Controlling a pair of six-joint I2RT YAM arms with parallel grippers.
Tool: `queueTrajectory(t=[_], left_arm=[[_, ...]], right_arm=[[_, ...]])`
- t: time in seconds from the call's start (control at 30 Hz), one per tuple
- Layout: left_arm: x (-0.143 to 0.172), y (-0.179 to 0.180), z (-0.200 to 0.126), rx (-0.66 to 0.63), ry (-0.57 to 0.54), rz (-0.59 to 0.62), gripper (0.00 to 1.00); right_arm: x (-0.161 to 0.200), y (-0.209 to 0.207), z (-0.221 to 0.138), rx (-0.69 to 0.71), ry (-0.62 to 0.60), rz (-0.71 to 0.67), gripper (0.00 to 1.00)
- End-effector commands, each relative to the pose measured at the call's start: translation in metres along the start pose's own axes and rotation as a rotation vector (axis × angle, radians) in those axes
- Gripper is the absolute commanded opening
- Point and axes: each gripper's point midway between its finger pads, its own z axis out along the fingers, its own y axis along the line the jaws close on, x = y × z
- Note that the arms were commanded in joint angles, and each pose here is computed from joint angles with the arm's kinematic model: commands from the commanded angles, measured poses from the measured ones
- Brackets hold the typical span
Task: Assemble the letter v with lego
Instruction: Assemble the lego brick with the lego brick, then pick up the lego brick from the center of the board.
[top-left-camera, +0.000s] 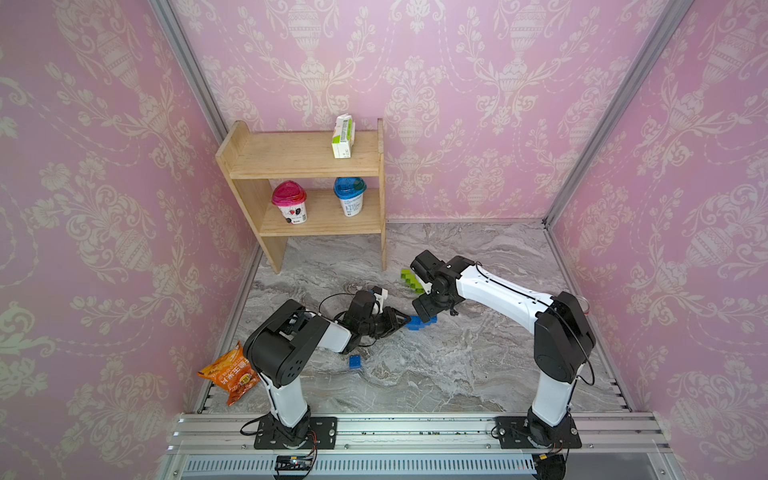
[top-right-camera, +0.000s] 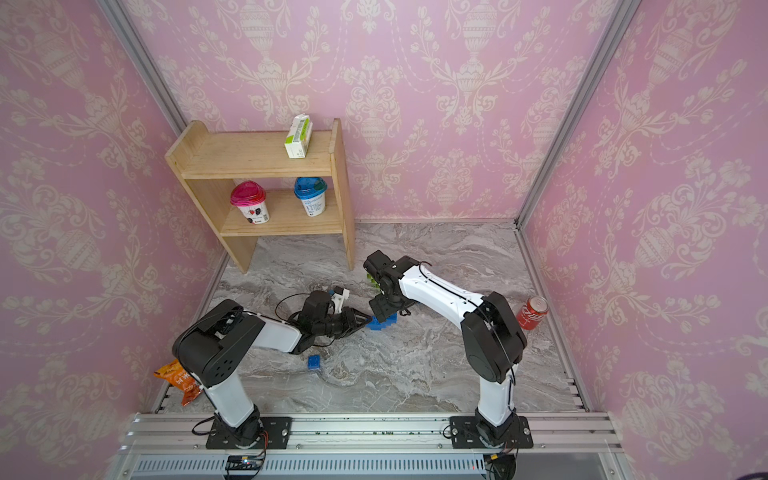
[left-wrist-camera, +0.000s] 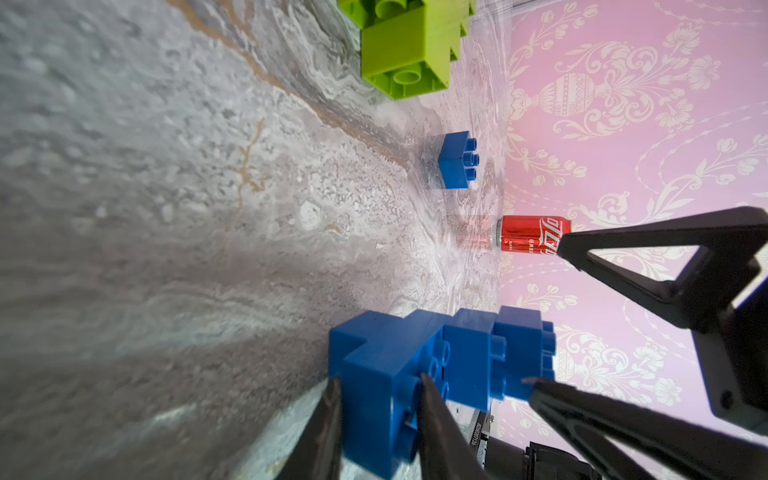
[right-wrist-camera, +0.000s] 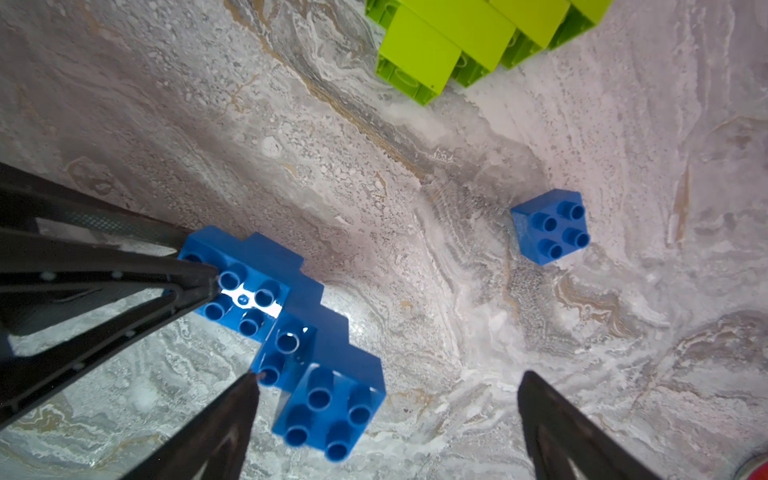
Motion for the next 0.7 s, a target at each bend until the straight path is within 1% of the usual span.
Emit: queueTrajectory(t=[0.0,0.17,0.37,0.47,0.57,0.6,0.67], left_arm=[[0.004,0.005,0.002,-0.017,0.017,0.014,0.3],[0.005,0.005,0.001,-0.016,0.018,0.013,0.3],[0.004,0.004,0.002,-0.012,0.017,0.013,0.3],[0.004,0.003,0.001,-0.011,0.016,0.014,0.3],[0.004,0.003,0.0,-0.01,0.017,0.016,0.3],[0.003,0.002,0.0,-0.009,0.015,0.017,0.3],[0.004,0.002,0.001,-0.007,0.019,0.02,0.3]], right_arm=[[0.005,0.001,0.011,0.008,0.028,0.012,0.98],[0.006,0.001,0.014,0.016,0.037,0.004,0.98],[-0.01,-0.007,-0.018,0.008,-0.067,0.032,0.98],[-0.015,-0.031,-0.03,0.005,-0.122,0.106,0.97],[-0.013,-0.067,-0.022,0.038,-0.112,0.136,0.96],[-0.013,-0.075,-0.014,0.036,-0.097,0.12,0.95],[-0.013,-0.082,0.002,0.005,-0.071,0.046,0.91]])
